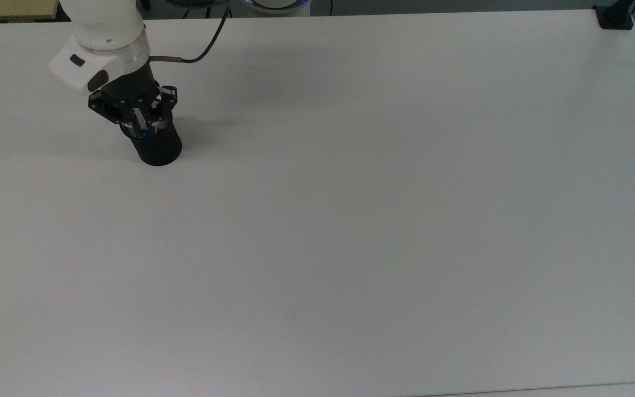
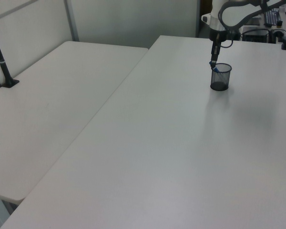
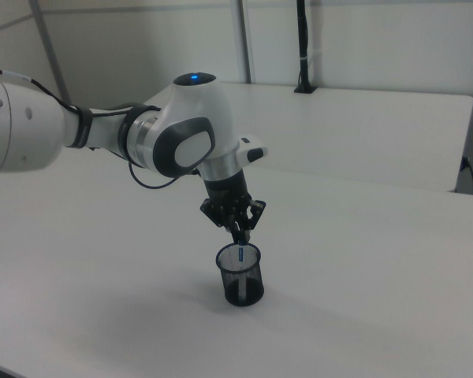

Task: Remove the marker
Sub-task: 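Close the gripper on the blue-capped marker's top end, then lift the marker straight up out of the mesh cup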

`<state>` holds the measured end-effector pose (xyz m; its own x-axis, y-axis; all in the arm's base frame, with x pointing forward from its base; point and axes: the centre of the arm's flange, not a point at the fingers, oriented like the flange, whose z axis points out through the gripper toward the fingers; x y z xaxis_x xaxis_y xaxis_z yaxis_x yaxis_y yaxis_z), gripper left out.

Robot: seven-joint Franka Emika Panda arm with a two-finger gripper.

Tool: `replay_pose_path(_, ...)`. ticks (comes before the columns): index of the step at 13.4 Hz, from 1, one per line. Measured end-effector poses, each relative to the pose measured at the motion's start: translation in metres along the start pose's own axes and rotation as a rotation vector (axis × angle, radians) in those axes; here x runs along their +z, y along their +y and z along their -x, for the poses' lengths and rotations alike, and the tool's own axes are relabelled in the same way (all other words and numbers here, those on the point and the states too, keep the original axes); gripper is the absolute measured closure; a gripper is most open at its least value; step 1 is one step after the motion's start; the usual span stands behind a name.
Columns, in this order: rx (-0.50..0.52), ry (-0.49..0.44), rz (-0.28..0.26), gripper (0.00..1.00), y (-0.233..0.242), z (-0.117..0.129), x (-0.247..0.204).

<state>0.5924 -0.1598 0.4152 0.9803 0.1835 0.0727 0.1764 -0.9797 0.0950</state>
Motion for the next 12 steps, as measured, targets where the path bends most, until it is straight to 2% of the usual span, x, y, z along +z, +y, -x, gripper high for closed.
replay_pose_path(6, 0.005, 0.021, 0.008, 0.82, 0.002, -0.002, -0.012)
replay_pose_path(9, 0.02, 0.042, 0.0, 0.82, 0.008, -0.002, -0.077)
replay_pose_path(12, 0.06, 0.127, -0.077, 0.82, 0.008, 0.004, -0.175)
